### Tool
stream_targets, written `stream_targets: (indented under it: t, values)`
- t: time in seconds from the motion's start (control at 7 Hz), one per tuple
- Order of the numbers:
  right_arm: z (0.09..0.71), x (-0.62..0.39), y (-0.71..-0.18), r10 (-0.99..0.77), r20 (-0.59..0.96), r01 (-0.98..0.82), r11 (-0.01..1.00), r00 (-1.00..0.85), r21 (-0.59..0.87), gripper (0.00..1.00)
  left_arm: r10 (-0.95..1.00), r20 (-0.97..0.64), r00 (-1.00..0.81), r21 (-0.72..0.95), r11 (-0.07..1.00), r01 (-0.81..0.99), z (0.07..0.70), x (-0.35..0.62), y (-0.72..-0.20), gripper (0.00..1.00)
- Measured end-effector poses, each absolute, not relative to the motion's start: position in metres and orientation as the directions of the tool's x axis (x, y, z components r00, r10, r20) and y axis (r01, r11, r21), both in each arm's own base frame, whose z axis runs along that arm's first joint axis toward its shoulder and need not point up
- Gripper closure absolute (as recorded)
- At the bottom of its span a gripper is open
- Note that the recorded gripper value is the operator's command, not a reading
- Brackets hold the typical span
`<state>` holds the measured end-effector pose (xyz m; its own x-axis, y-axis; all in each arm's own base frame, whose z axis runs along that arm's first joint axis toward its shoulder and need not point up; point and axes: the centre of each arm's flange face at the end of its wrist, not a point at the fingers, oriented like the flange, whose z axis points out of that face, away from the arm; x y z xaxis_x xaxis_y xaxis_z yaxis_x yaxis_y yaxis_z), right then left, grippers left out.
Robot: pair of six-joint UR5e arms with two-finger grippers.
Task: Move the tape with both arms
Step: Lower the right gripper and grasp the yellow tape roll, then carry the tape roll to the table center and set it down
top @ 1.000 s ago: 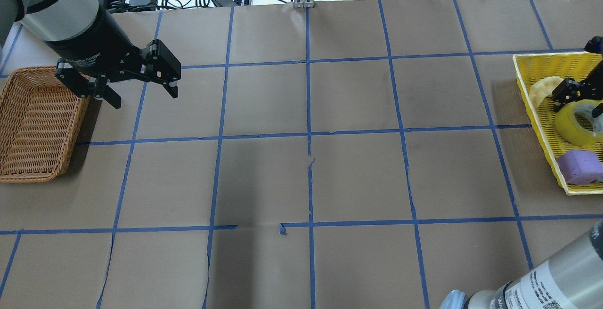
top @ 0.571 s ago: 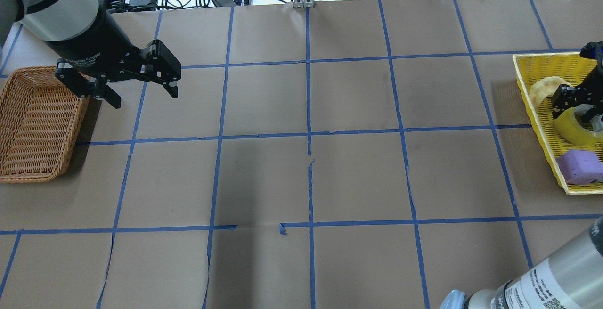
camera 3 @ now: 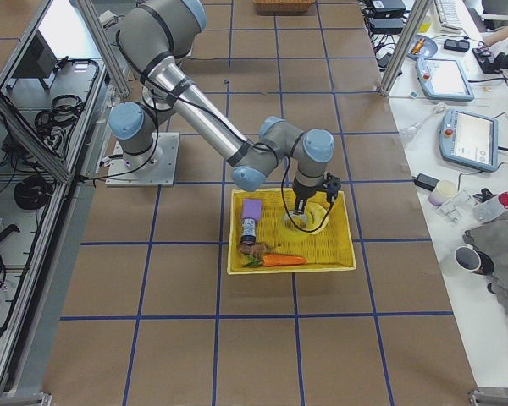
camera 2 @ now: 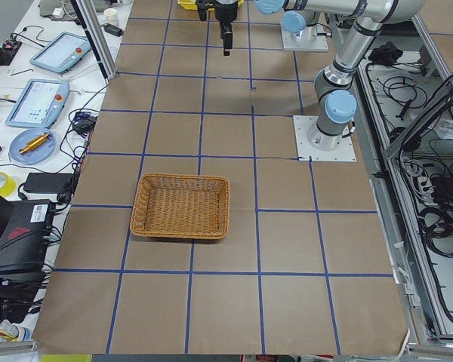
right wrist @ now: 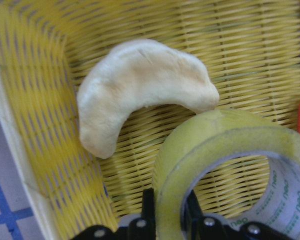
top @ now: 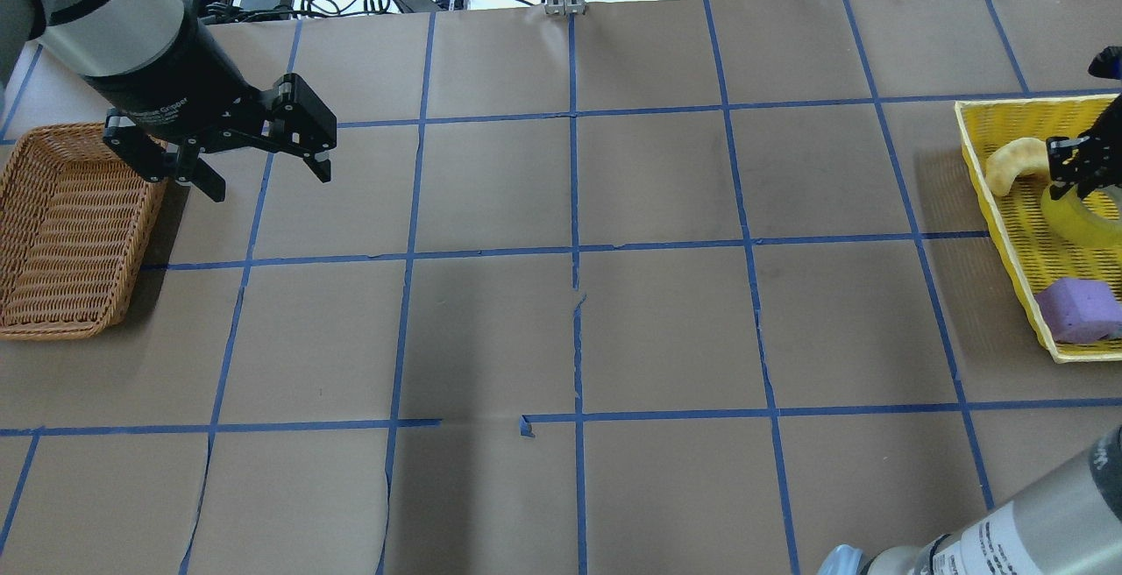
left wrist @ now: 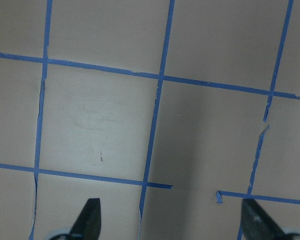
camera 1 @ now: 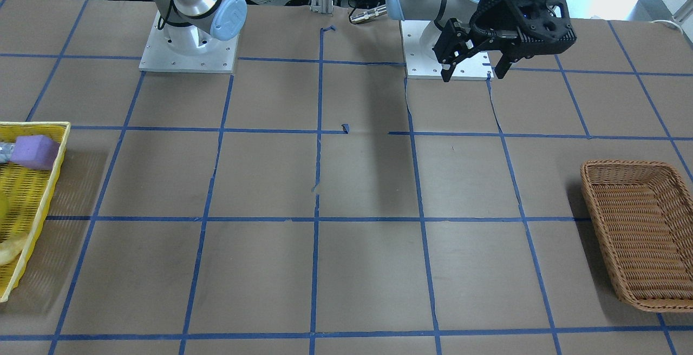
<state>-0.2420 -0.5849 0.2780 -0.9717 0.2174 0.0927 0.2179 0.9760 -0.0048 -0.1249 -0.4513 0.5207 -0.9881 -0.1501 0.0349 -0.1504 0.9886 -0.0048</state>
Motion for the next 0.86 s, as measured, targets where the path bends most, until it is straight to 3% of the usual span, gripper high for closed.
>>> stream_targets:
  t: [0.43,0.86]
  values:
    - [0.355,-0.084,-0.608,0.263,0.079,0.259,0.964,-0.962,-0.063,1.00,-0.150,0.033,-0.988,-0.005,0.989,-0.150,0.521,-0.125,-0.451,0.00]
    - [0.327,0.163,-0.614,0.348,-0.070,0.352,0.935,-0.935,-0.049,1.00,-0.150,0.034,-0.988,-0.005,0.989,-0.150,0.520,-0.125,-0.451,0.00]
